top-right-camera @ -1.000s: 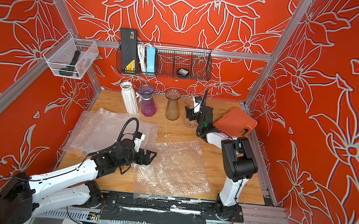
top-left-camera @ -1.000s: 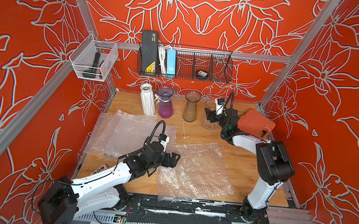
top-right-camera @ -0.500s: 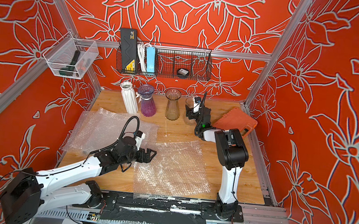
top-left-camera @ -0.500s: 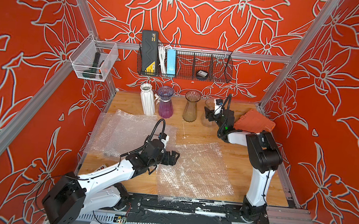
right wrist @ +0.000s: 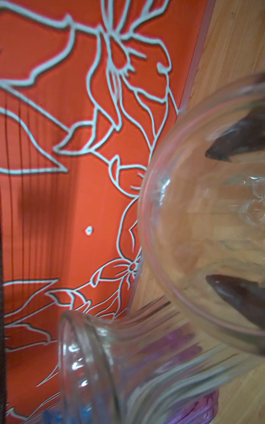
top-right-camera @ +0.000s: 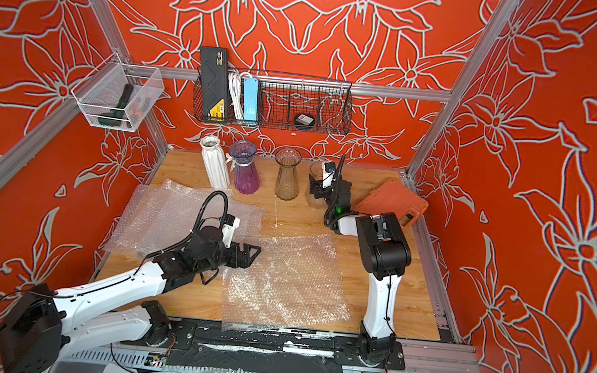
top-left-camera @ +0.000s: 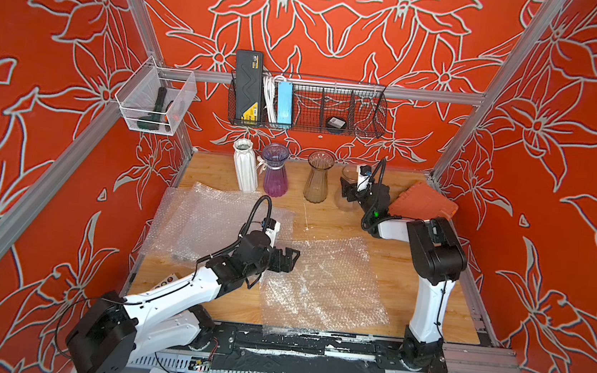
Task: Unwrap the vase from the bubble wrap
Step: Place the vase at the center of the board.
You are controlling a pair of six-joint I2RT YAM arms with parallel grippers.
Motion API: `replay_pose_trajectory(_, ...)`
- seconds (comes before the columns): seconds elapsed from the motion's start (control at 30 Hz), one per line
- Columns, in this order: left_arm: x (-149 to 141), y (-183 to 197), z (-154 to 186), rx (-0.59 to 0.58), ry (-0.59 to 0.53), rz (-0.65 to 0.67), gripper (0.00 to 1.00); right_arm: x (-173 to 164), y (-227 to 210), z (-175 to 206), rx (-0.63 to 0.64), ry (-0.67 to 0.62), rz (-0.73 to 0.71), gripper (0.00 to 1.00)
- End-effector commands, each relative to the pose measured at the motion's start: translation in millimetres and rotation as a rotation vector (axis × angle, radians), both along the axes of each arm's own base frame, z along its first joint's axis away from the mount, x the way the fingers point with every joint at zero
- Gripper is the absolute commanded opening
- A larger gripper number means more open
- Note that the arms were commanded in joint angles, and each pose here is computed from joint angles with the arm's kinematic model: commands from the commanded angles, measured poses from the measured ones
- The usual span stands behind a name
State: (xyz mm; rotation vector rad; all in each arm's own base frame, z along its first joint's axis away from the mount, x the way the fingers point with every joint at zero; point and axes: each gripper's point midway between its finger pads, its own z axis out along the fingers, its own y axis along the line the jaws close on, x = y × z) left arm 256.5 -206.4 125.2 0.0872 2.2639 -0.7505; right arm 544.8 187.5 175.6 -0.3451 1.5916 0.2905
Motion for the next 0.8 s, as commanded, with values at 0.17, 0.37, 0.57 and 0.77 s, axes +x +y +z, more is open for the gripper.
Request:
replay_pose_trajectory(0.17,8,-2,9,-0.017,-0.019,0.015,0.96,-12,-11,56,0.012,-0.149,-0.039,0.98)
replay_pose_trajectory(0.37,7,-3,14,-0.030,-0.024,0.014,0.96,-24,-16,61,-0.006,-0.141,-0.043,0.98)
replay_pose_trajectory(0.57,4,-2,25,-0.056,-0.040,0.014,0.96,-40,-20,59,-0.026,-0.092,-0.038,0.98)
replay_pose_trajectory(0.77,0,2,37,-0.069,-0.063,0.015,0.96,-48,-22,57,-0.046,-0.064,-0.042,0.98)
